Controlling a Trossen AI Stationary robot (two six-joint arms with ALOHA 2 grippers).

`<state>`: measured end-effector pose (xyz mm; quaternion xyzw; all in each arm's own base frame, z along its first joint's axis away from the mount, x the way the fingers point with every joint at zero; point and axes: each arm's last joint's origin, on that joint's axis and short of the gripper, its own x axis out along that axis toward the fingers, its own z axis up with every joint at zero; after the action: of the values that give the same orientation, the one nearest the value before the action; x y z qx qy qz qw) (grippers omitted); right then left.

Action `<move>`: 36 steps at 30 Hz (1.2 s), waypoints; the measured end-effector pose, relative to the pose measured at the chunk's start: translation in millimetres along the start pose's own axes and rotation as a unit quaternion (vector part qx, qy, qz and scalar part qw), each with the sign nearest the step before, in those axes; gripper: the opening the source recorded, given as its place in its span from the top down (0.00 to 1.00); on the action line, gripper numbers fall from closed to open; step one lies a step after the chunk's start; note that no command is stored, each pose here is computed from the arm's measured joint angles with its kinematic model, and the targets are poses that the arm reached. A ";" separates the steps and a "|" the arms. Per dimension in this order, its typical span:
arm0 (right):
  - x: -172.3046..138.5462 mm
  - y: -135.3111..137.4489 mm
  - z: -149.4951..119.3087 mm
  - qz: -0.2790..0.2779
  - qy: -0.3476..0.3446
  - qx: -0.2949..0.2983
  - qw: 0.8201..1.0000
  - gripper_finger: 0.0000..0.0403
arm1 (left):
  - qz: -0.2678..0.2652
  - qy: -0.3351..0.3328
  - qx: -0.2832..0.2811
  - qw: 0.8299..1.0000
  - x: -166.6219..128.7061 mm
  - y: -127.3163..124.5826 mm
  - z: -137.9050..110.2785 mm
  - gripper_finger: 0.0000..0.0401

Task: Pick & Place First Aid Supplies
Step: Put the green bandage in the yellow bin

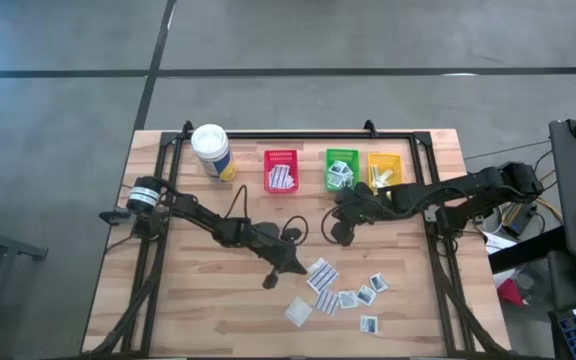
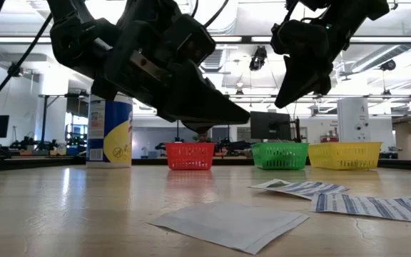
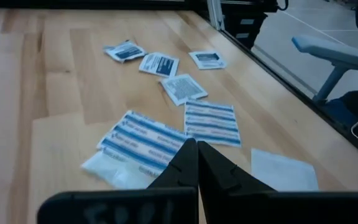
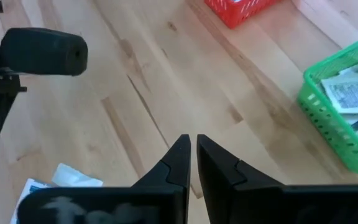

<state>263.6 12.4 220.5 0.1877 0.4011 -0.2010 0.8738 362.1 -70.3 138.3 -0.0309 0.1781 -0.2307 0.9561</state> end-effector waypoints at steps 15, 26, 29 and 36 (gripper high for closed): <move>-3.1 11.4 -7.3 0.008 -0.001 0.009 1.000 0.93 | 0.044 0.024 -0.001 0.999 26.2 8.7 -17.8 1.00; -3.1 10.9 -6.8 -0.001 -0.009 0.012 1.000 0.93 | 0.069 0.040 -0.014 0.997 23.1 14.2 -23.3 1.00; -3.1 10.9 -6.7 -0.002 -0.010 0.012 1.000 0.93 | 0.068 0.040 -0.014 0.997 23.1 14.2 -23.3 1.00; -3.1 10.2 -6.3 -0.012 -0.017 0.010 1.000 0.93 | 0.069 0.045 -0.020 0.996 27.2 16.5 -29.3 1.00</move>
<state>262.9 24.8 220.8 0.1883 0.3863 -0.2183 0.8762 381.3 -67.2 99.7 -0.0273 0.2276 -0.1613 0.9599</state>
